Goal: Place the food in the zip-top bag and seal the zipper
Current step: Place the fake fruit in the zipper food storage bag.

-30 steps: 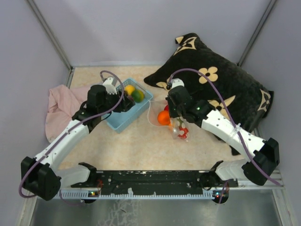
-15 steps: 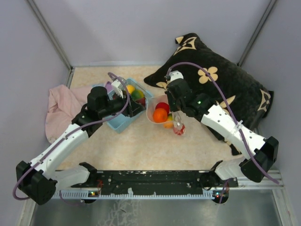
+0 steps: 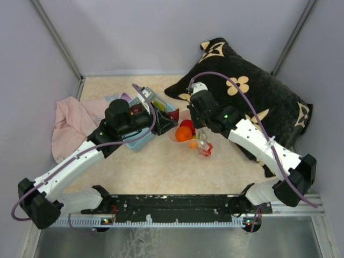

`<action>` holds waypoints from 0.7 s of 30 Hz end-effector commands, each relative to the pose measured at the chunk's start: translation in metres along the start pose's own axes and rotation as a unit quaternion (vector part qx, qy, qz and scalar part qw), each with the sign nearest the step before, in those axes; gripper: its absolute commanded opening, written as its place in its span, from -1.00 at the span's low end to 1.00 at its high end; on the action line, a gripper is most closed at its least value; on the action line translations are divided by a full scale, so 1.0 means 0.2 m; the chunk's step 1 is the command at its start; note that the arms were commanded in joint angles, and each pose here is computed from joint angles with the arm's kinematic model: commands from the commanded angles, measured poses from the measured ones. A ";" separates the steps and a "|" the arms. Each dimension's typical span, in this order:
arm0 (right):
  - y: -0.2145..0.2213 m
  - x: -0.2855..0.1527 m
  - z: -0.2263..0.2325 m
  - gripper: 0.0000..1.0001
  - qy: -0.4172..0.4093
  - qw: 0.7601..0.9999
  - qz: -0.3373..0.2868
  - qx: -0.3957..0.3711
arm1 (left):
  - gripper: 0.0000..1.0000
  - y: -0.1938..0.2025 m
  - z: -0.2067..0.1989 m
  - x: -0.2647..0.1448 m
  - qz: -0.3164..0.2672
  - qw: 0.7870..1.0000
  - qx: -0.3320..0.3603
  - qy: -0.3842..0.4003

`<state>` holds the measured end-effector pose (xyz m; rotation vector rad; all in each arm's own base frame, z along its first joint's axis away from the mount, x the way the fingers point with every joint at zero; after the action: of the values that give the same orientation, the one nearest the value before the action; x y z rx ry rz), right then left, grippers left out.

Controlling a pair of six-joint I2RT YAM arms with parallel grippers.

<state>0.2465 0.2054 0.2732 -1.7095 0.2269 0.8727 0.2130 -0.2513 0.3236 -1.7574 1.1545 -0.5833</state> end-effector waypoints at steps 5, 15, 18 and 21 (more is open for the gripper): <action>-0.13 -0.05 0.01 -1.00 -0.016 0.998 -0.053 0.020 | 0.01 0.05 0.02 0.10 0.004 0.999 0.044 0.003; -0.16 -0.05 0.03 -1.00 -0.031 0.997 -0.062 0.021 | 0.04 0.20 0.05 0.13 0.059 0.993 0.098 0.014; -0.16 -0.05 0.04 -1.00 -0.035 0.997 -0.065 0.020 | 0.05 0.23 0.08 0.14 0.066 0.992 0.111 0.010; -0.16 -0.05 0.04 -1.00 -0.037 0.997 -0.067 0.019 | 0.07 0.26 0.10 0.16 0.078 0.990 0.114 0.011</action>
<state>0.2462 0.2121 0.2753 -1.6803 0.1835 0.8987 0.2188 -0.2745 0.2728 -1.5239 1.1769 -0.5826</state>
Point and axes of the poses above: each gripper's point midway between its finger pads, its own x axis out along the fingers, its own z axis along the line the jaws close on, y = z × x, the point moved 6 cm from there along -x, back along the fingers, and after that the axes turned 8 degrees about -x, right-handed, at the moved point
